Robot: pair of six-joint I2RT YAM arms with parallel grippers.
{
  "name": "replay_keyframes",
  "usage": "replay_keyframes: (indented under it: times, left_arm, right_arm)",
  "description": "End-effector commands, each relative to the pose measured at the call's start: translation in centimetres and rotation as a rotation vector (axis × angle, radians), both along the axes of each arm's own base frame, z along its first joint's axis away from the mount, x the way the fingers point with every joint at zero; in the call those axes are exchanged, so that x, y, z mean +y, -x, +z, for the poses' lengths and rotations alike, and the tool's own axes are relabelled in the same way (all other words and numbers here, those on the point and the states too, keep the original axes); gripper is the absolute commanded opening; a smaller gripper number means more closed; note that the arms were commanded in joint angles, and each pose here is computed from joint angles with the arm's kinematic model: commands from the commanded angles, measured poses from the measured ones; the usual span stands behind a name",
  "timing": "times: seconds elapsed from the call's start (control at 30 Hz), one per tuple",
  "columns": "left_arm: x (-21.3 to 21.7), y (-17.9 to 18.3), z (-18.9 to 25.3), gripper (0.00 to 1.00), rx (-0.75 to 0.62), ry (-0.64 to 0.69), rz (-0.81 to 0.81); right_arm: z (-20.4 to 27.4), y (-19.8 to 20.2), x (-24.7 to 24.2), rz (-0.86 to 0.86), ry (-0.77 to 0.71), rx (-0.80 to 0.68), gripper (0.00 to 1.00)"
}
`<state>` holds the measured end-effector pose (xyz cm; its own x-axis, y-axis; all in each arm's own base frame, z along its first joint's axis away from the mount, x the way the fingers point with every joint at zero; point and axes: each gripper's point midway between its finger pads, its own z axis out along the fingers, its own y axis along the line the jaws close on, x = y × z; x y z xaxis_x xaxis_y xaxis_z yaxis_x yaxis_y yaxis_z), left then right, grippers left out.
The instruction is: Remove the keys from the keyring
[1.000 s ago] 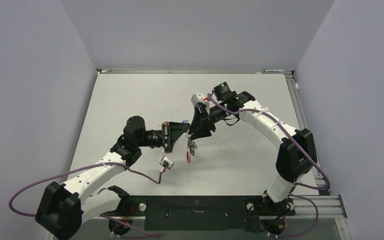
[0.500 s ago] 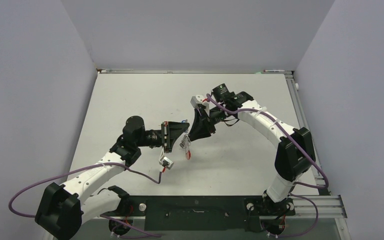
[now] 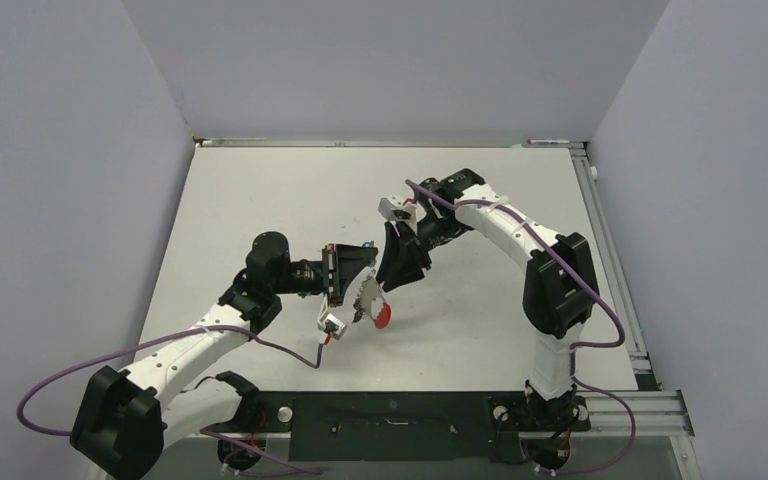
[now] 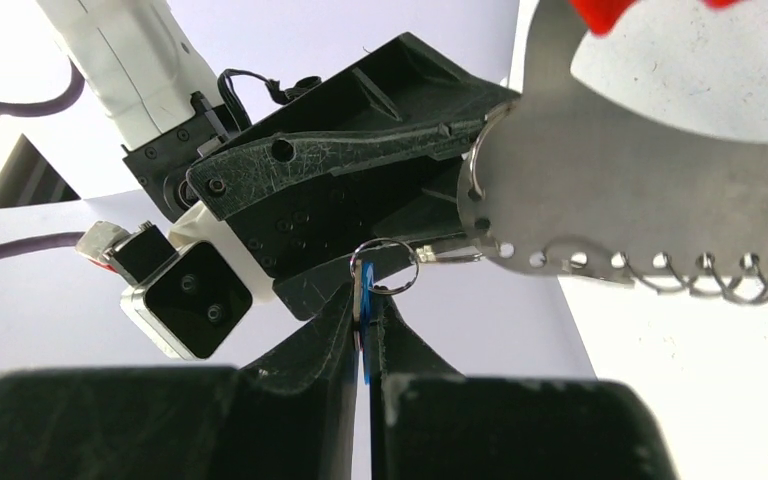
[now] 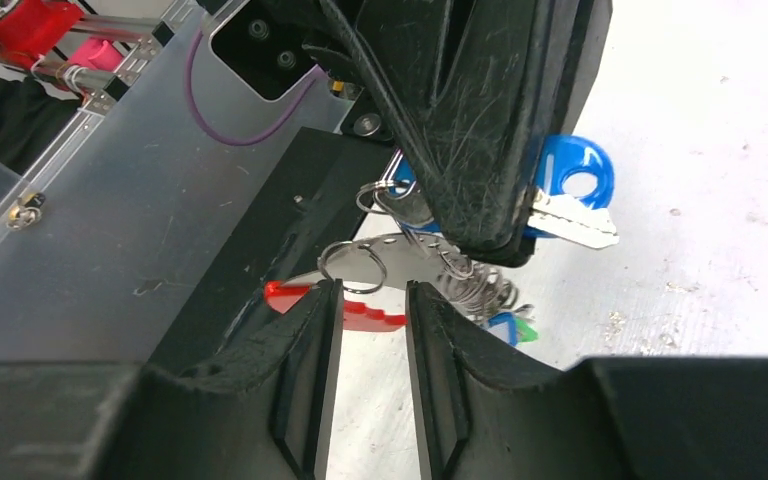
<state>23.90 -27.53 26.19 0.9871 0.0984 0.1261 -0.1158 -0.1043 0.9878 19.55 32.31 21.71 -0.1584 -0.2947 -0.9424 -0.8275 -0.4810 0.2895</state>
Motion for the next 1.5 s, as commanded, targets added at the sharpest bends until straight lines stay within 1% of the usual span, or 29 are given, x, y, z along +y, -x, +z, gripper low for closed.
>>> replay_keyframes:
  times: [0.0,0.13,0.23,0.3,0.4,0.47,0.57,0.7,0.9,0.97,1.03,1.07,1.1,1.17,1.2,1.3,1.4,1.47]
  left_arm:
    - [0.3,0.1,2.1,0.00,-0.053,0.028,0.001]
    - [0.4,-0.1,1.9,0.00,-0.049,0.025,0.007]
    - [0.5,-0.2,1.9,0.00,-0.049,0.025,0.010]
    - [0.6,-0.2,1.9,0.00,-0.048,0.024,0.012]
    - [0.7,-0.2,1.9,0.00,-0.049,0.025,0.014]
    - [0.8,-0.3,1.9,0.00,-0.049,0.024,0.019]
    - [0.9,-0.3,1.9,0.00,-0.044,0.024,0.025]
    - [1.2,-0.4,1.6,0.00,-0.031,0.017,0.035]
    - [1.5,-0.4,1.0,0.00,-0.019,0.007,0.043]
    - [1.5,-0.4,0.9,0.00,-0.019,0.005,0.046]
    - [1.6,-0.4,0.9,0.00,-0.019,0.003,0.048]
    - [1.6,-0.4,0.9,0.00,-0.020,0.004,0.049]
    - [1.7,-0.5,0.9,0.00,-0.020,0.004,0.052]
    - [1.7,-0.5,0.9,0.00,-0.021,0.005,0.053]
    - [1.7,-0.5,0.9,0.00,-0.021,0.005,0.053]
    - [1.8,-0.3,0.8,0.00,-0.013,0.004,0.050]
    - [2.0,0.1,0.1,0.00,0.017,-0.009,0.044]
    - [2.1,0.5,-0.4,0.00,0.006,-0.022,0.031]
  right_arm:
    - [1.6,-0.4,0.5,-0.016,-0.091,0.061,0.33]
    - [1.2,-1.2,0.5,-0.043,-0.024,0.182,0.37]
    - [0.8,-1.1,0.4,-0.057,0.045,0.292,0.43]
    - [0.7,-1.2,0.0,-0.077,0.078,0.347,0.51]
    - [1.2,-3.0,-1.6,-0.148,0.097,0.401,0.68]
    - [1.5,-4.8,-3.0,-0.211,0.097,0.426,0.74]
    - [1.4,-7.3,-5.4,-0.305,0.102,0.471,0.78]
    - [0.4,-9.7,-8.2,-0.409,0.156,0.504,0.80]
    - [-0.7,-12.4,-11.2,-0.536,0.306,0.477,0.84]
    - [-1.2,-15.1,-11.3,-0.692,0.384,0.477,0.86]
    - [-0.7,-17.4,-11.7,-0.865,0.405,0.347,0.96]
    - [0.1,-17.8,-11.9,-0.899,0.391,0.274,0.99]
    - [0.9,-18.2,-12.1,-0.917,0.374,0.205,0.98]
    - [2.5,-18.9,-12.6,-0.953,0.333,0.092,0.91]
    - [3.3,-19.2,-12.8,-0.969,0.313,0.038,0.90]
    - [5.3,-19.3,-13.8,-1.010,0.267,-0.143,0.90]
    - [7.5,-17.4,-14.5,-0.966,0.258,-0.338,0.90]
    - [8.8,-16.4,-14.3,-0.963,0.229,-0.403,0.90]
